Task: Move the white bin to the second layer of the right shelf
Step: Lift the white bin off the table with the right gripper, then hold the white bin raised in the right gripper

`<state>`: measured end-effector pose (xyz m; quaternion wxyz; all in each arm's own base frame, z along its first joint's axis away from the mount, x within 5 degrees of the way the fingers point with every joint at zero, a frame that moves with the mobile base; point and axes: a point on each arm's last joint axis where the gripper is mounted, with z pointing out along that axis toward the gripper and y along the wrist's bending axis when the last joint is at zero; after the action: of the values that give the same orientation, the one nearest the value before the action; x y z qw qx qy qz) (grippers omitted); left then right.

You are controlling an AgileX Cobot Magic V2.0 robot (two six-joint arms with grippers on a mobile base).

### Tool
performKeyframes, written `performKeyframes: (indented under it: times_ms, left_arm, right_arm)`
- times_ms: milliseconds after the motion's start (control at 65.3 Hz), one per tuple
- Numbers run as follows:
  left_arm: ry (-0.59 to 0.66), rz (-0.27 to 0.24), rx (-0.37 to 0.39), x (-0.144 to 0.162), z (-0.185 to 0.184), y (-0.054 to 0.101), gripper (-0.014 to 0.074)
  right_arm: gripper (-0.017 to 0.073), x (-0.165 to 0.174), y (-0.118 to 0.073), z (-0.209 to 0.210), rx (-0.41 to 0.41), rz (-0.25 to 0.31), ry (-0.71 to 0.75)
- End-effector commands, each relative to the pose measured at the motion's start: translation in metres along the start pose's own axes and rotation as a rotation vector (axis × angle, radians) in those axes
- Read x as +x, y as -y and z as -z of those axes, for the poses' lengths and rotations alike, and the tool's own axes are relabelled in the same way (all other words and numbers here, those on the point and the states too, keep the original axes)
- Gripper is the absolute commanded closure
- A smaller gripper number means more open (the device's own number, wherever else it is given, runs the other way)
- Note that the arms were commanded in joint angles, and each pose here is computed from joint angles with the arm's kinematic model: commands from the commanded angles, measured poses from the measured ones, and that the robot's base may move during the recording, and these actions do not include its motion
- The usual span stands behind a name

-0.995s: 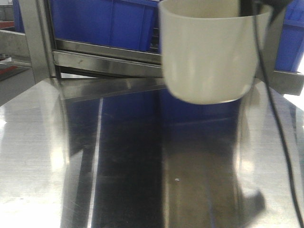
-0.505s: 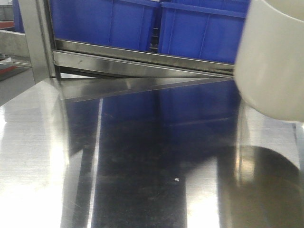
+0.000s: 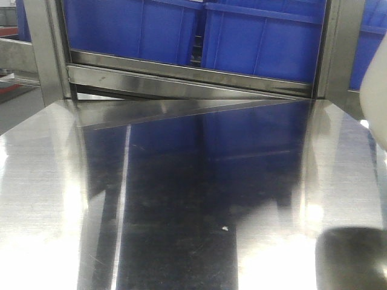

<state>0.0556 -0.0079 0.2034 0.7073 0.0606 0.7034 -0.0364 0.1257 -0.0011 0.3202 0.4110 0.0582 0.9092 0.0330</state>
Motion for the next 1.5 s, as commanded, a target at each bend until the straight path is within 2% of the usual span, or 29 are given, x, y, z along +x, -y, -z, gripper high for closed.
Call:
performKeyframes:
  times_ms: [0,214,505,735,1041,1485]
  left_arm:
    - [0.061,0.009,-0.003,0.004,0.0,0.0,0.0509]
    - [0.061,0.009,-0.003,0.004,0.0,0.0,0.0509]
    - [0.061,0.009,-0.003,0.004,0.0,0.0,0.0509]
    - [0.061,0.009,-0.003,0.004,0.0,0.0,0.0509]
    - [0.061,0.009,-0.003,0.004,0.0,0.0,0.0509]
    - [0.061,0.009,-0.003,0.004,0.0,0.0,0.0509]
  right_arm:
    - [0.0506,-0.005,-0.001,0.015,-0.016,-0.004,0.14]
    - [0.0506,0.015,0.001,0.025,-0.02,-0.002,0.184]
    - [0.0506,0.022,0.001,0.041,-0.026,0.004,0.262]
    - [0.0506,0.027,0.005,0.051,0.02,0.08,0.312]
    - [0.0506,0.035,0.003,0.046,-0.014,0.098,0.273]
    - [0.0506,0.039,0.003,0.04,-0.023,0.091,0.249]
